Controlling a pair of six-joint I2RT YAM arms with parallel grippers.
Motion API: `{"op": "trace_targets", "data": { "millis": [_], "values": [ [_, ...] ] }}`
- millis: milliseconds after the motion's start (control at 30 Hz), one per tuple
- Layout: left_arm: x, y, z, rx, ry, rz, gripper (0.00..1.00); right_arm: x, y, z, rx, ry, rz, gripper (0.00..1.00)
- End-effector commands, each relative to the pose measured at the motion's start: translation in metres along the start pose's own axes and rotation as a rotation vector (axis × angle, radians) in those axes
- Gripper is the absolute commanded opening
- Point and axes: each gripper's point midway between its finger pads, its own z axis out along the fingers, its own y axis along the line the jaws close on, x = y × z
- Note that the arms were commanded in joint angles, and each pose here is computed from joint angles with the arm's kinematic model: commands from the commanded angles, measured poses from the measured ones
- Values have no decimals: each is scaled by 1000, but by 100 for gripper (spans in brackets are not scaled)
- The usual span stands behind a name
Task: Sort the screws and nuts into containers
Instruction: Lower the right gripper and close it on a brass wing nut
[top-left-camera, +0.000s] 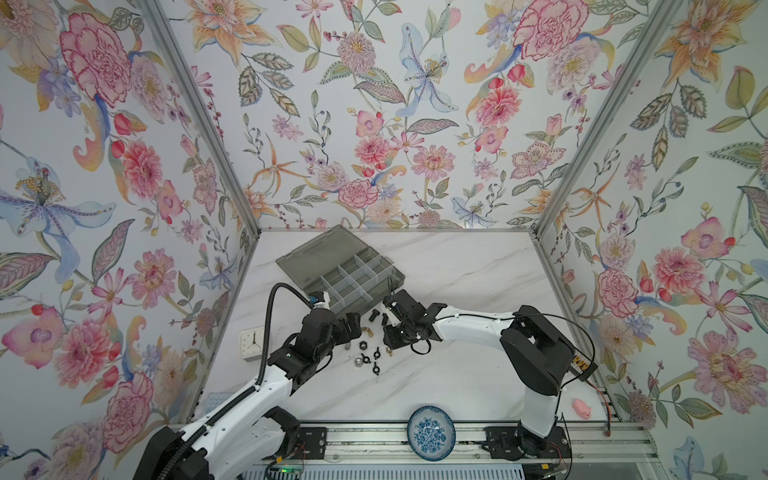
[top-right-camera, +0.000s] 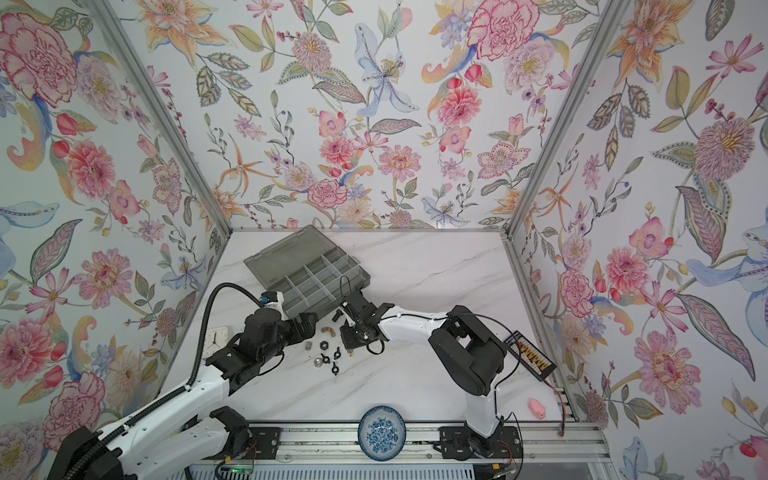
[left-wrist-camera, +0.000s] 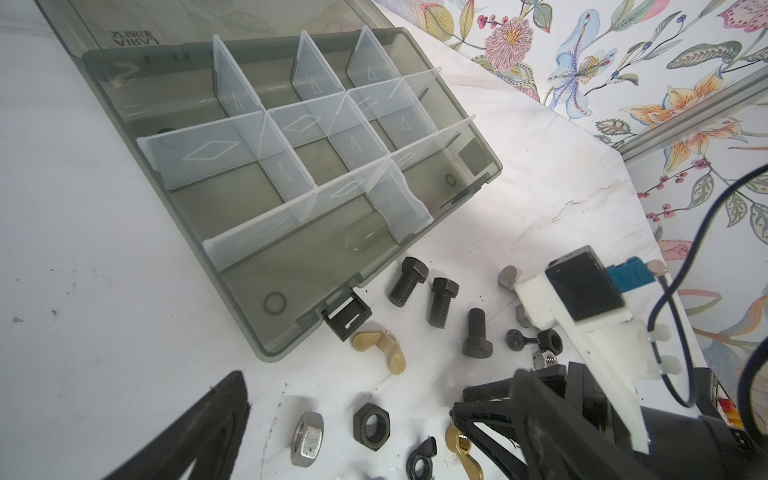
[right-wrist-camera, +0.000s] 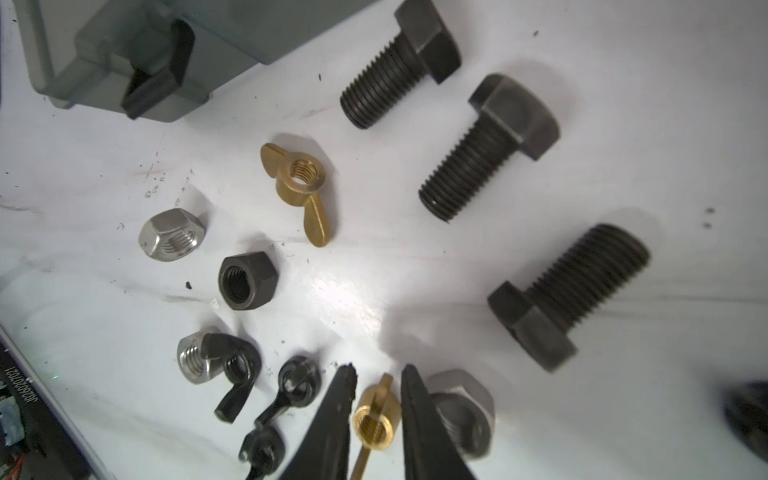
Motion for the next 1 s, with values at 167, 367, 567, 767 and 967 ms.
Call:
{"op": "trace_targets", "data": {
  "millis": [167, 367, 567, 767, 967],
  "values": [
    [7, 7, 0, -8, 23, 12, 99, 3, -6, 6, 36, 20, 16, 18],
    [7, 8, 1, -12, 24, 12, 99, 3, -6, 7, 37, 21, 18, 16],
    [8, 9, 0, -10, 25, 11, 99, 3, -6, 7, 39, 19, 16, 11],
    [9, 10, 0, -13, 26, 11, 99, 2, -6, 5, 36, 17, 16, 2],
    [2, 8, -6, 2, 5, 6, 99, -4, 5, -2, -8, -7, -56, 0]
  ]
}}
